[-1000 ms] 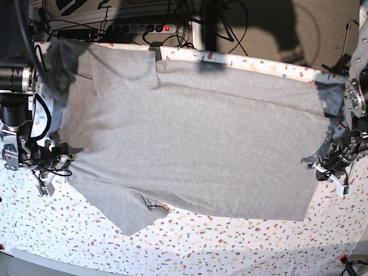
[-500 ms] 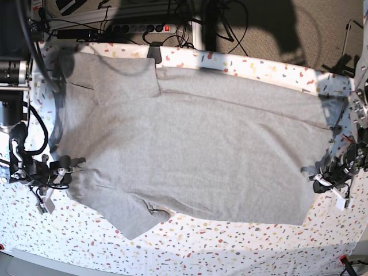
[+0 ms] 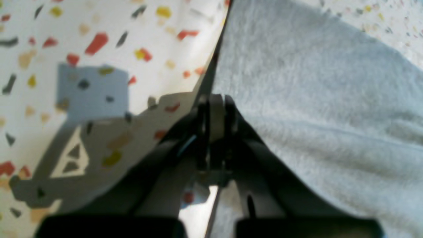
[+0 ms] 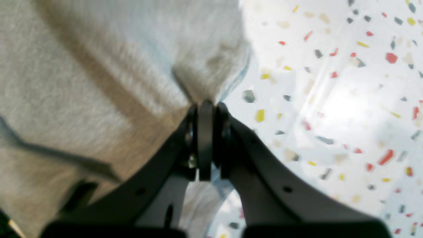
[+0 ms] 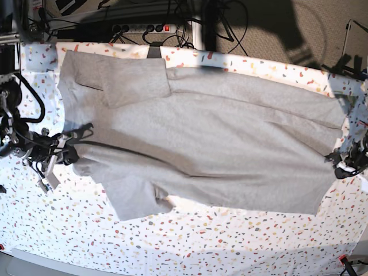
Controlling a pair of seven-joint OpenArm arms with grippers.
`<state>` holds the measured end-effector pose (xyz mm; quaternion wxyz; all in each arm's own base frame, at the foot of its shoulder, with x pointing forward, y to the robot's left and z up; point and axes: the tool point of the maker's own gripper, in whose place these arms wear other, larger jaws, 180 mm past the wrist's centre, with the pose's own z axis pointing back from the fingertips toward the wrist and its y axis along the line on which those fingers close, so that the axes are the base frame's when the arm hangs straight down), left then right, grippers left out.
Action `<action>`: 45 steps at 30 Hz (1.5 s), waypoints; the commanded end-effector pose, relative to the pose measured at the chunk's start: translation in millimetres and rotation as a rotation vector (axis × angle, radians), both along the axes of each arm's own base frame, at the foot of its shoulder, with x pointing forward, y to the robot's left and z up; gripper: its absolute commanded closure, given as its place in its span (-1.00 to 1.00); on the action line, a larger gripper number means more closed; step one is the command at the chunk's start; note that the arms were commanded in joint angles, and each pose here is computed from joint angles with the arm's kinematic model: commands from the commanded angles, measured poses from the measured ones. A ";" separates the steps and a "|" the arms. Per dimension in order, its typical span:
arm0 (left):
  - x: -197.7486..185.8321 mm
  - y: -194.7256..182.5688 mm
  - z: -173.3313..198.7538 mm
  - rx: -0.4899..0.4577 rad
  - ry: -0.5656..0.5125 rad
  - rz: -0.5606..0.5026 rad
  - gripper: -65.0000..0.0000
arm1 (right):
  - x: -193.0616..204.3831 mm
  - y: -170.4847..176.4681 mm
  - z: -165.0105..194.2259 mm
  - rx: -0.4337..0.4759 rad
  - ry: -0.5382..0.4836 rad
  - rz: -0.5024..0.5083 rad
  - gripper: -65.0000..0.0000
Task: Fold the T-shirt properly
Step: 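Lift the hem and fold it over toward the collar with both grippers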
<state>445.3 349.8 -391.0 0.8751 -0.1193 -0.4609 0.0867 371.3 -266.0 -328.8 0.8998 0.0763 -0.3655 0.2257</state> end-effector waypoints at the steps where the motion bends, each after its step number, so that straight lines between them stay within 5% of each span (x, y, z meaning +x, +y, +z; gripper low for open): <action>1: 10.9 12.2 21.8 0.000 -0.068 0.027 1.00 | 6.5 -7.7 22.9 -0.003 -0.065 -0.005 1.00; 10: 0.0 13.4 10.0 0.015 -0.047 0.018 1.00 | -29.3 -15.1 46.7 0.000 -0.136 -0.042 1.00; 17: -5.4 13.2 7.9 0.012 -0.025 0.004 1.00 | -49.5 -10.5 58.6 0.085 -0.192 -0.113 1.00; 30: -26.9 -30.3 74.5 0.099 -0.341 -0.175 1.00 | -59.6 -13.5 49.6 0.086 -0.161 -0.132 1.00; 40: -69.7 -23.7 98.3 0.141 -0.379 -0.213 1.00 | -78.7 4.2 54.1 0.042 -0.152 -0.068 1.00; 45: -87.5 -7.6 94.9 0.167 -0.301 -0.203 1.00 | -90.4 -5.2 62.4 0.009 -0.165 -0.088 1.00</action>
